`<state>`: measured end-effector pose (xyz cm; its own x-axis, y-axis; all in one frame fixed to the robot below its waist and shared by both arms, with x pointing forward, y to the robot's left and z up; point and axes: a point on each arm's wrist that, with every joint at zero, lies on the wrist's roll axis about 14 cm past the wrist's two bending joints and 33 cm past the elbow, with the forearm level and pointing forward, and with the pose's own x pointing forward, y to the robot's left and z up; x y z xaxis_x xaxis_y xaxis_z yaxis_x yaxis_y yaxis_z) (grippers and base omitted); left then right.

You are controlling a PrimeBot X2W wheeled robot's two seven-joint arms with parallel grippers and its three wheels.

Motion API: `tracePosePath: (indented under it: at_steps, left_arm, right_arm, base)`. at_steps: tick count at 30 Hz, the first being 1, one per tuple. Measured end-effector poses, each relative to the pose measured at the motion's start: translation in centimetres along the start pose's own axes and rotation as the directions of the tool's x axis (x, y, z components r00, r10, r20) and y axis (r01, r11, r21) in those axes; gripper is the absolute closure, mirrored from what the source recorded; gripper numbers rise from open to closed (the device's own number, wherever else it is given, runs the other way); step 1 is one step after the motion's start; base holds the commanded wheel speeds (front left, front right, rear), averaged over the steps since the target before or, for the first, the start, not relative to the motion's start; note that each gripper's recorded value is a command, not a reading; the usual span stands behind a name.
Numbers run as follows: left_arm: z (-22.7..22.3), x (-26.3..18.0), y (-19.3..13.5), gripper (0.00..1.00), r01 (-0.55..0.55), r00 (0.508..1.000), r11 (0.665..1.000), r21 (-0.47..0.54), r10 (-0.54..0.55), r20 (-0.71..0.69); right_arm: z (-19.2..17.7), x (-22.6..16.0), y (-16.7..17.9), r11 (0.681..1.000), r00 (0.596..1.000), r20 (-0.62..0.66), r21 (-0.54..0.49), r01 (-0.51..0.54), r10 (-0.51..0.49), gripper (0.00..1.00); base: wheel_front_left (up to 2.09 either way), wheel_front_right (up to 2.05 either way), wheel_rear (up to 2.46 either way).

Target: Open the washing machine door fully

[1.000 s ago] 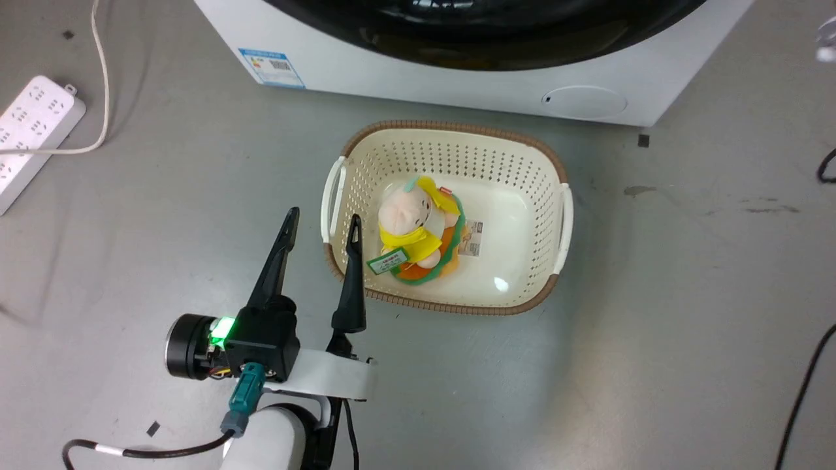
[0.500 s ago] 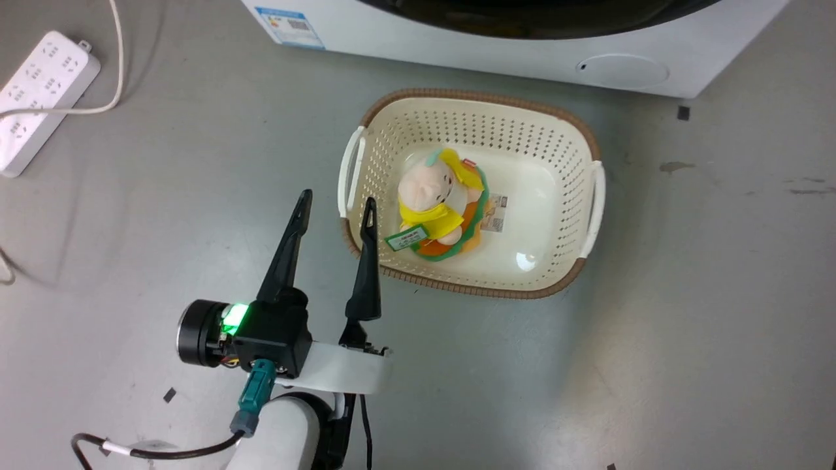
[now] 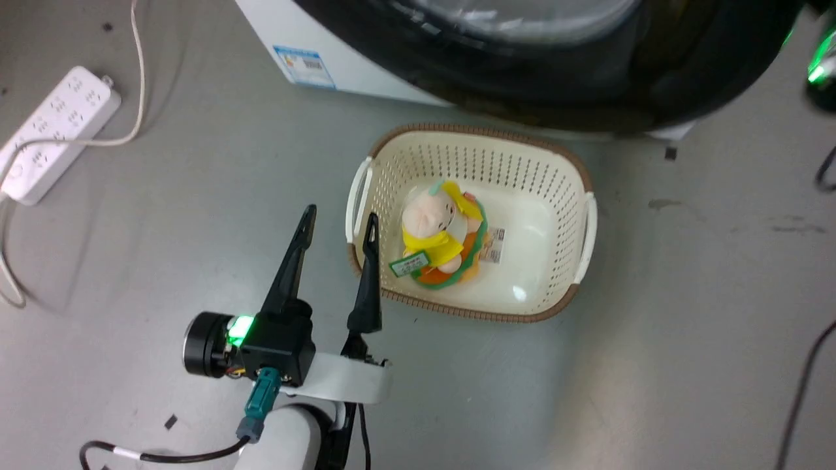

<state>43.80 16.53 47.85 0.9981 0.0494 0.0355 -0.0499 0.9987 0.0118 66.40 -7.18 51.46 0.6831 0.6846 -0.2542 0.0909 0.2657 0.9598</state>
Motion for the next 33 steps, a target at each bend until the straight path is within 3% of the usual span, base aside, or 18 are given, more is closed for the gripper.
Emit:
tracePosePath:
  at_steps: [8, 17, 33]
  left_arm:
    - [0.8, -3.0, -0.1, 0.0, 0.028, 1.0, 1.0, -0.009, -0.028, -0.008]
    - [2.3, -6.2, -0.3, 0.0, 0.043, 0.999, 0.998, -0.037, -0.042, 0.019]
    - [3.3, -9.5, -0.2, 0.0, 0.044, 0.998, 0.997, -0.068, -0.041, 0.039]
  right_arm:
    - [-7.8, -3.1, -1.6, 1.0, 0.99, -0.142, 0.014, 0.025, -0.023, 1.0]
    - [-15.3, -6.3, 0.1, 0.999, 0.962, -0.269, 0.0, -0.047, 0.045, 1.0]
    - [-28.1, -7.8, 0.2, 0.992, 0.846, -0.523, 0.001, -0.123, 0.105, 1.0]
  base:
    - [0.0, 0.0, 0.0]
    - [0.0, 0.0, 0.0]
    - [0.0, 0.0, 0.0]
